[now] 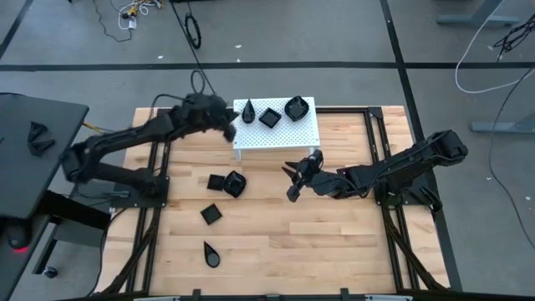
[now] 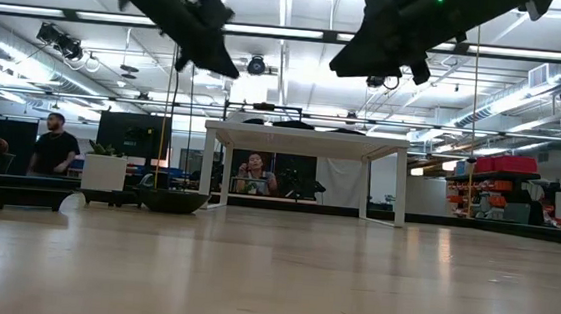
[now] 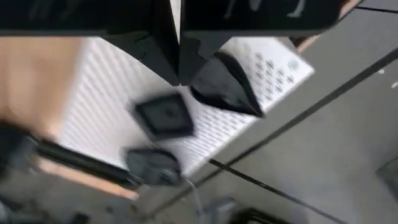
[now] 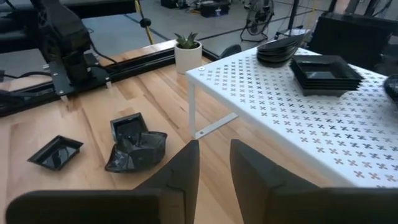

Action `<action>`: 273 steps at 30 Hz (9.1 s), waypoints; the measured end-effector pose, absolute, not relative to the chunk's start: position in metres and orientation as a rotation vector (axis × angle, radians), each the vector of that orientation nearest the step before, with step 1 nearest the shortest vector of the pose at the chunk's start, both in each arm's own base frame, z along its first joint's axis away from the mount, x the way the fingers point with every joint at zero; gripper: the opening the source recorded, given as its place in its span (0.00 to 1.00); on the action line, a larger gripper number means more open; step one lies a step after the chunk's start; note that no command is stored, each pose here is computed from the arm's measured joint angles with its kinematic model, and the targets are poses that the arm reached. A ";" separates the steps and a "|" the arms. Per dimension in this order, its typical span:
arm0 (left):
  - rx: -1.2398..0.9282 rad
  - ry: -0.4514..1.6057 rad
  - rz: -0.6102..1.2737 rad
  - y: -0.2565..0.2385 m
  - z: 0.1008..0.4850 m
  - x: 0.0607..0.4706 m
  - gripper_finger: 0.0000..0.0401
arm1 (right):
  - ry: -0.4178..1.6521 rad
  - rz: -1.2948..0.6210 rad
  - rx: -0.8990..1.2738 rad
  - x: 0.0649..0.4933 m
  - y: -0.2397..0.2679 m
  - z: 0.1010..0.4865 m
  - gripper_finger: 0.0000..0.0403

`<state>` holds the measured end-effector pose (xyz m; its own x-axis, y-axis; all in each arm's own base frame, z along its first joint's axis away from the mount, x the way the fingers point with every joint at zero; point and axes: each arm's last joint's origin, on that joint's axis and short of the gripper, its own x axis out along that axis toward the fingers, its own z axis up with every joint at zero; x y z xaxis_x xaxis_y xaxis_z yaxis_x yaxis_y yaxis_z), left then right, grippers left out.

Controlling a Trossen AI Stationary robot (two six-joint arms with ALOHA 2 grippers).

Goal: Pick & Place Mini shaped plates
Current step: Stack the black leaf-shaped plate on top of the other black leaf-shaped plate on the shelf, then stack the black square plate on top of the other black square plate on the shelf

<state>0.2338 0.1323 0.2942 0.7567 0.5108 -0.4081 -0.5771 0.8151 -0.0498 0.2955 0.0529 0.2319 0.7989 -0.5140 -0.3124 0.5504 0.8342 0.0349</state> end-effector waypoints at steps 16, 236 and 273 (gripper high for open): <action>-0.163 0.892 0.519 -0.009 0.288 0.159 0.01 | 0.231 -0.212 0.116 0.337 0.066 0.203 0.23; -0.568 0.899 0.205 -0.071 0.119 0.138 0.16 | 0.235 -0.370 0.088 0.330 0.029 0.231 0.41; -0.463 0.349 0.280 -0.037 0.171 0.246 0.02 | 0.305 -0.323 0.105 0.346 0.076 0.175 0.53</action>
<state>0.2463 -0.0371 0.1706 0.9033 0.1834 -0.3879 -0.3394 0.8585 -0.3845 0.3460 0.0757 0.1747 0.9032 -0.2958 -0.3111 0.3272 0.9435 0.0530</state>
